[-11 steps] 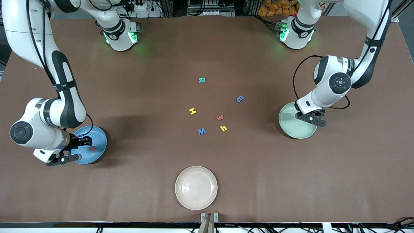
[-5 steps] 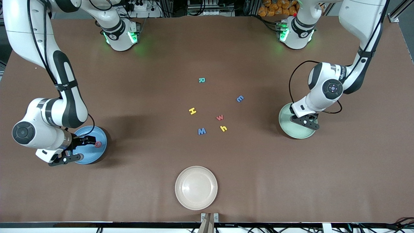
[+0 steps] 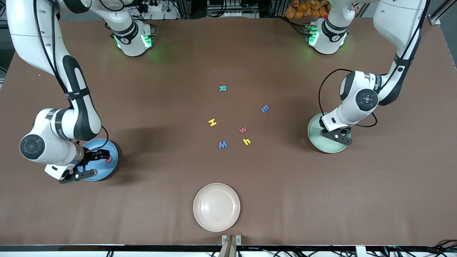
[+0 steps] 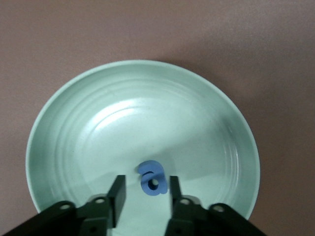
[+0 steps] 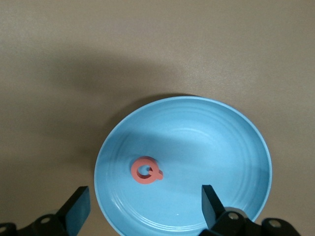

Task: Sort uppercase to blue plate, lowercase to green plate
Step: 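Move the left gripper to the blue m while the right gripper lifts away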

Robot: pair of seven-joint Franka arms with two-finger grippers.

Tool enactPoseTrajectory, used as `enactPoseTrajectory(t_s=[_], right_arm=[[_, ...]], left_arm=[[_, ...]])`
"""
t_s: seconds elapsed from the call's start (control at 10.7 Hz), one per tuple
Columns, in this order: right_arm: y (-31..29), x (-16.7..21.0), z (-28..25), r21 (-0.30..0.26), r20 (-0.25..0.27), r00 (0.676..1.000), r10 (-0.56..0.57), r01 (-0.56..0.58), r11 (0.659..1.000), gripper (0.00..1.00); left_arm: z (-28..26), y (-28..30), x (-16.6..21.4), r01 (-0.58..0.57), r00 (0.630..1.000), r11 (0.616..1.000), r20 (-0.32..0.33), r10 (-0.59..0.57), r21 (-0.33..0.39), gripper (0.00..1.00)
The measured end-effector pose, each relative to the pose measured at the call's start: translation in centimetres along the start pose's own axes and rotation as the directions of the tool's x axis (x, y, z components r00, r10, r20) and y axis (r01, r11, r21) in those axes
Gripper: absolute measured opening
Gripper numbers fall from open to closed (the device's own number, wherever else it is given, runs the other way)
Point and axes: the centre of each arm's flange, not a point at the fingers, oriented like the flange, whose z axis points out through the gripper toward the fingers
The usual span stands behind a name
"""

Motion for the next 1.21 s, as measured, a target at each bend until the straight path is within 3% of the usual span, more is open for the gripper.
enactPoseTrajectory(t_s=[0.47,0.84,1.21], right_arm=[[-2.6,0.6,0.0,0.001,0.018,0.999,0.03,-0.03,1.0,1.0],[-4.5,0.7,0.0,0.005,0.05,0.997,0.056,-0.057,0.998,1.0],[-10.5,1.6,-0.8,0.005,0.077,0.992,0.104,-0.105,0.995,1.0]], left_arm=[[-3.4,1.8,1.3,-0.036,0.997,0.999,-0.061,0.037,0.014,0.52],[-6.0,10.5,2.2,-0.006,0.998,1.0,-0.07,0.005,-0.014,0.49],[-6.5,19.3,1.7,-0.153,0.986,0.988,-0.074,0.15,-0.035,0.5]])
